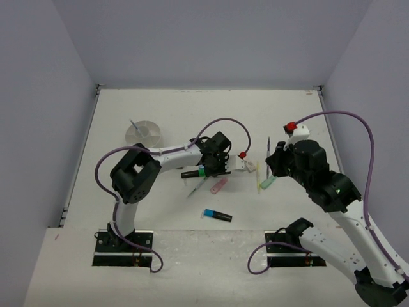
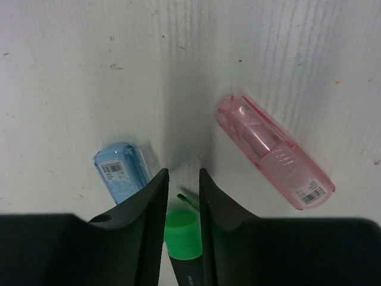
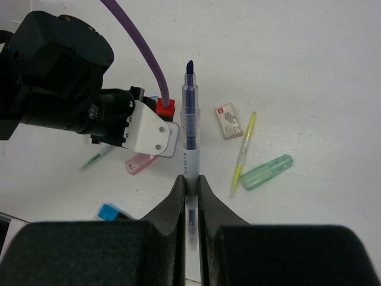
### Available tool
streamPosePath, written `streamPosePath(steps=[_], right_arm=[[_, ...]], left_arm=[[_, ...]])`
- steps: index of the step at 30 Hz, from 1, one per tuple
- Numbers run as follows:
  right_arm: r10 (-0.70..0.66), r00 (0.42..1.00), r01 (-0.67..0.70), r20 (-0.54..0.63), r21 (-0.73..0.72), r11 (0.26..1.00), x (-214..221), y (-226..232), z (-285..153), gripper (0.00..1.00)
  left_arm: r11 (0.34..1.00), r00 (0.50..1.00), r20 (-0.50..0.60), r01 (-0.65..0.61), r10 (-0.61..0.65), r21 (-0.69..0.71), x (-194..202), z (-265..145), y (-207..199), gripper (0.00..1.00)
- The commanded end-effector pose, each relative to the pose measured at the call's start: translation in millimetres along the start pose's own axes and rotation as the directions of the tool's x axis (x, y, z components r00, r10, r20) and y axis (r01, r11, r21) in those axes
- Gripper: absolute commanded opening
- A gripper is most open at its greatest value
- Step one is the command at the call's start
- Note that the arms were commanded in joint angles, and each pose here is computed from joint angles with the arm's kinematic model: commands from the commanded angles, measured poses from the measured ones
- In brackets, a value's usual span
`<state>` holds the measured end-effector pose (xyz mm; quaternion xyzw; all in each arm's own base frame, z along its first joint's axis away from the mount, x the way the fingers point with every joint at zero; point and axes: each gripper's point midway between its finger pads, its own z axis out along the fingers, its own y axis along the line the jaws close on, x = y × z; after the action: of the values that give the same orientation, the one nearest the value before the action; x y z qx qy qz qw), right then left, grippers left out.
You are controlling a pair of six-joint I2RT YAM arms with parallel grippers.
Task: Sort the stationery into containers
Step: Close the pen cap on the pen.
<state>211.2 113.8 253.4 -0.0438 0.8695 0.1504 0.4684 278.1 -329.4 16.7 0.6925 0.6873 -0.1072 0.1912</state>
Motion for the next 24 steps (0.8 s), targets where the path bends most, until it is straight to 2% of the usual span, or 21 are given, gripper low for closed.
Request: streamPosePath(steps=[1,7,13,20,24], right_arm=[[-0.023,1.0,0.023,0.002,-0.018,1.0,-4,3,-1,0.0],[-0.031,1.0,0.031,0.001,-0.021,0.999,-4,3,0,0.0],[-0.033,0.999,0.033,-0.005,-0.027,0.999,-4,5,2,0.0],[-0.037,0.999,0.036,-0.007,-0.033,0.999,-3,6,2,0.0],[-0.036,0.999,0.036,-0.01,-0.029,0.999,-3,6,3,0.0]], left_arm=[[1.0,1.0,0.017,-0.016,0.016,-0.015,0,8,14,0.29],[1.0,1.0,0.007,0.0,0.0,0.008,0,10,14,0.3],[1.0,1.0,0.027,0.013,-0.012,-0.024,-10,-2,23,0.36],[0.999,0.999,0.017,0.046,-0.046,0.002,-7,2,24,0.39],[0.998,0.997,0.05,0.063,-0.064,0.025,-19,-6,22,0.41]])
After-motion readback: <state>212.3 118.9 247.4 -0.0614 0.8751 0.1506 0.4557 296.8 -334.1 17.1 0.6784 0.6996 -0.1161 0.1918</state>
